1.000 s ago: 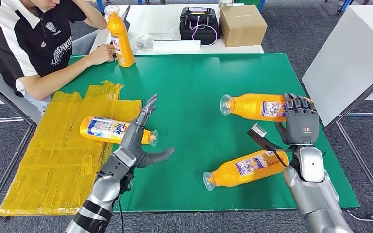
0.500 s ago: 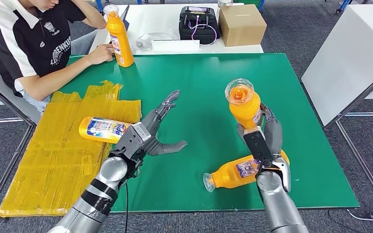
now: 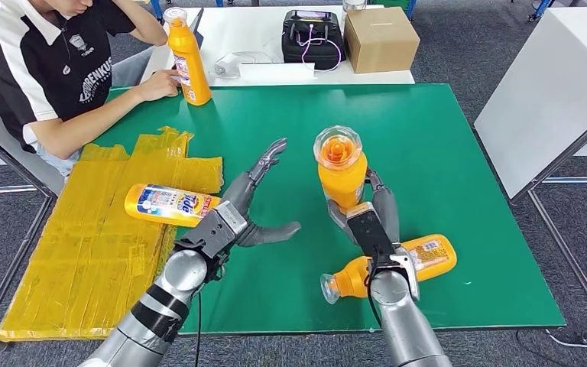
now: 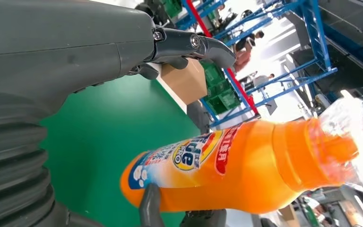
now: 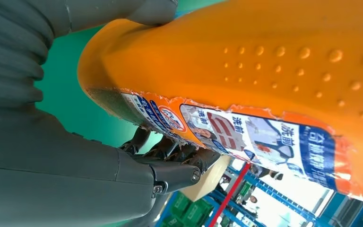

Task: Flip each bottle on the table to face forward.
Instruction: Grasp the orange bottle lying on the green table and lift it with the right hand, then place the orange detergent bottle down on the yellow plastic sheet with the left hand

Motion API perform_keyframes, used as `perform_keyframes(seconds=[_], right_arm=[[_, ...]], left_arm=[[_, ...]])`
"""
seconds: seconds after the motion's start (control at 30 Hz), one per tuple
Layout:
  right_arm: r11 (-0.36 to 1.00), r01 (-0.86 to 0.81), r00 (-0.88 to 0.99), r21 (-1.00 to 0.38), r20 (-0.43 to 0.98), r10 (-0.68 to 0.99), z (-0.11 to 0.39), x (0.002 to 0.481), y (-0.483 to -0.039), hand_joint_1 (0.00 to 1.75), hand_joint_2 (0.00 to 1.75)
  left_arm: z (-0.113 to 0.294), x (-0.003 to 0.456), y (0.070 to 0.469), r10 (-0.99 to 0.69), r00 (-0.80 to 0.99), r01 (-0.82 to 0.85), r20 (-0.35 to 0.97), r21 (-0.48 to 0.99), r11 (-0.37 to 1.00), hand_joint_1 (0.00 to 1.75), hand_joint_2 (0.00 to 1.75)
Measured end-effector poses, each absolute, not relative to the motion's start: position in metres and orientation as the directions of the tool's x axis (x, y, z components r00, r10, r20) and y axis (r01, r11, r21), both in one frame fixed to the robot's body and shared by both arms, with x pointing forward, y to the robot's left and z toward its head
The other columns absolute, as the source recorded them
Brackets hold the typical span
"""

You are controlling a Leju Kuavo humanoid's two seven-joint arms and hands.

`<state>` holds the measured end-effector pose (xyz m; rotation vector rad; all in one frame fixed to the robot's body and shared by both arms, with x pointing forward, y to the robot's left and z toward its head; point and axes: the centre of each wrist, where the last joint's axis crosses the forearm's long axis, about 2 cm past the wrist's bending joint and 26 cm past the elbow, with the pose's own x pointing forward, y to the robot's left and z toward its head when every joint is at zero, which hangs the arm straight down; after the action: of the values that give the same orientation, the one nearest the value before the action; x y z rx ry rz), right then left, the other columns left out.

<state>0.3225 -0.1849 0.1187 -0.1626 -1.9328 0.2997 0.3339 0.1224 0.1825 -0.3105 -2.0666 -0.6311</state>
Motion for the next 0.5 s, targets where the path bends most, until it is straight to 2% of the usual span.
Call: perform_keyframes(seconds=[0.27, 0.5], right_arm=[[0.969, -0.096, -0.393, -0.227, 0.903, 0.172, 0.128, 0.320, -0.156, 1.75, 1.75], [0.950, -0.175, -0.411, -0.259, 0.896, 0.169, 0.134, 0.318, -0.130, 1.75, 1.75]], left_arm=[[0.193, 0.318, 0.107, -0.164, -0.682, 0.267, 0.713, 0.451, 0.851, 0.00, 1.75], [0.197, 0.313, 0.098, -0.135, -0.691, 0.287, 0.710, 0.440, 0.851, 0.00, 1.75]])
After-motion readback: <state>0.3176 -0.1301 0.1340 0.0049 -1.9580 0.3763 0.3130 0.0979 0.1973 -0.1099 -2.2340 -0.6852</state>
